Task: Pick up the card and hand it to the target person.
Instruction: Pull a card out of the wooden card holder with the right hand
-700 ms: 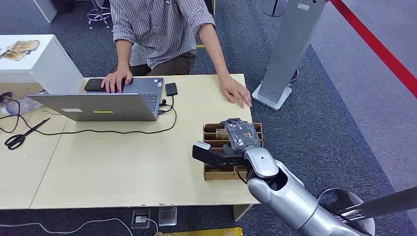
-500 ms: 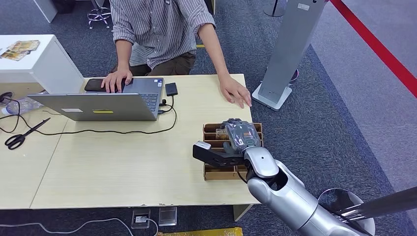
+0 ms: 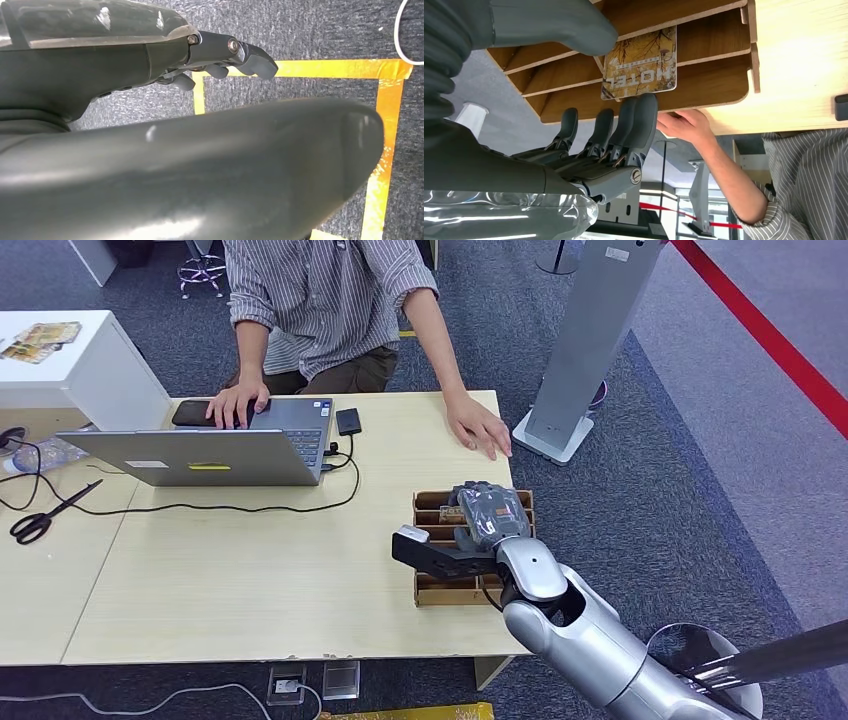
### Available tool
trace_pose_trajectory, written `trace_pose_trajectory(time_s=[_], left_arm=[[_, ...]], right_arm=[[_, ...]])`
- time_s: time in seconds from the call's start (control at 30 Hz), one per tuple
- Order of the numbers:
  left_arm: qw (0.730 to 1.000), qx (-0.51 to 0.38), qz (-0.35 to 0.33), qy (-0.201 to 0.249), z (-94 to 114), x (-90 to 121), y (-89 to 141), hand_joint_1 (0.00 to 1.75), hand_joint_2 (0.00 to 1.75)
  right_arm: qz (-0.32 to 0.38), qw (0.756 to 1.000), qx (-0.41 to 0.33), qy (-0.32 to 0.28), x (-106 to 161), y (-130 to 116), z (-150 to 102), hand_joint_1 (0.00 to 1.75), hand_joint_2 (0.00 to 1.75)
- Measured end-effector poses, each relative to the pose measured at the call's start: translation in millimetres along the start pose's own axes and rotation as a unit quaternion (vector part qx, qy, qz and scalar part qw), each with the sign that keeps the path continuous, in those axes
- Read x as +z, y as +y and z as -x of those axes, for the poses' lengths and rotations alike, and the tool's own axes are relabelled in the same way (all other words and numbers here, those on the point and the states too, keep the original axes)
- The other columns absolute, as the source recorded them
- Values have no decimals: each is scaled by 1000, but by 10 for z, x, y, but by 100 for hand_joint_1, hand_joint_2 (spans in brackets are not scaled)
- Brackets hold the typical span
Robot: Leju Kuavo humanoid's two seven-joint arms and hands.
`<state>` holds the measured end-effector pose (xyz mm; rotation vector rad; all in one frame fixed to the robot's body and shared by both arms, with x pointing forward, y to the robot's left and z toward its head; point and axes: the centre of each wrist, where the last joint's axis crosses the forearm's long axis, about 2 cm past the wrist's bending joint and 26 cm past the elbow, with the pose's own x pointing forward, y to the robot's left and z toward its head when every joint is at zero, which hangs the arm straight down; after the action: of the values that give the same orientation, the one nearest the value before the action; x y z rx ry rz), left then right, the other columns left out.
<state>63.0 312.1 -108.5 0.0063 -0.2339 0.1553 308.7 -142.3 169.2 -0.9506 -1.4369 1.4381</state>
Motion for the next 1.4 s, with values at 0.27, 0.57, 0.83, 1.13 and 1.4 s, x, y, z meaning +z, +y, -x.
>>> trace_pose_trajectory(time_s=[0.27,0.57,0.83,1.13,1.4], left_arm=[[1000,0,0,-2,1,0,0,0,0],[1000,-4,-1,-4,1,0,1,0,0],[1000,-4,-3,-4,1,0,2,0,0],[1000,-7,-8,-8,1,0,4,0,0],[1000,-8,-15,-18,1,0,7,0,0]], right_arm=[[-2,1000,2,-1,-2,12,5,96,175],[-6,1000,6,-2,-7,36,19,98,175],[-7,1000,6,-2,-10,47,23,163,175],[-2,1000,4,-2,-12,43,25,175,175],[8,1000,1,-2,-12,38,26,175,175]])
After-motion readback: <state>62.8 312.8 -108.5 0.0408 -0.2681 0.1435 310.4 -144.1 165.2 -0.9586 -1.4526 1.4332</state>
